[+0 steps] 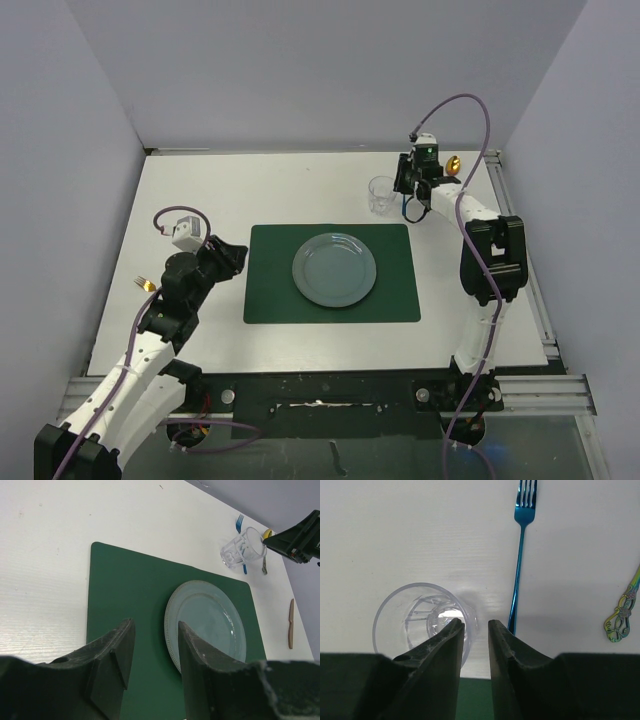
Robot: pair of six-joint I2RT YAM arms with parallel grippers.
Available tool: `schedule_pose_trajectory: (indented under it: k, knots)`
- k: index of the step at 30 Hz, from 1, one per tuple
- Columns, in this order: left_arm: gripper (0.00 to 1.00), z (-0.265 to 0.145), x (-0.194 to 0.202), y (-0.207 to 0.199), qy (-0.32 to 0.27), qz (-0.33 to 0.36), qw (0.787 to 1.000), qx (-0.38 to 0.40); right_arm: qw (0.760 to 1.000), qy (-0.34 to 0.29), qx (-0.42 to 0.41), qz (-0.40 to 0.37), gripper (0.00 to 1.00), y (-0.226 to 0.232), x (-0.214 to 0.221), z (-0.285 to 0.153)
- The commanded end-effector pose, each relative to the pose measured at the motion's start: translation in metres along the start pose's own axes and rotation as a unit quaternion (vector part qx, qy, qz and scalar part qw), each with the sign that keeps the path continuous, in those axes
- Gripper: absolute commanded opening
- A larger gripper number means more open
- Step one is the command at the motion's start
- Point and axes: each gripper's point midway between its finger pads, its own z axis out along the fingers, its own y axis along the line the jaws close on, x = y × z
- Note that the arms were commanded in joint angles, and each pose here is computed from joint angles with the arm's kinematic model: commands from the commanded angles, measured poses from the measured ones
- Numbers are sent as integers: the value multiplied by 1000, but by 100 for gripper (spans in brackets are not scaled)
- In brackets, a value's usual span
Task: Set the dinner table for one person
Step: Place the cup at the center of the board, then pick up the fork at the center of the board.
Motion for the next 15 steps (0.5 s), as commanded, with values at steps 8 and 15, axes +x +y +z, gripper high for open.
schedule_pose_trajectory:
  k: [8,15]
  knots:
    - [37,-4,-24,-19,-34,1,999,26,995,-94,11,10,27,-1,-71,-27]
    - [37,-4,-22,-19,-32,-4,999,30,992,-90,91,-11,23,-35,-71,-31]
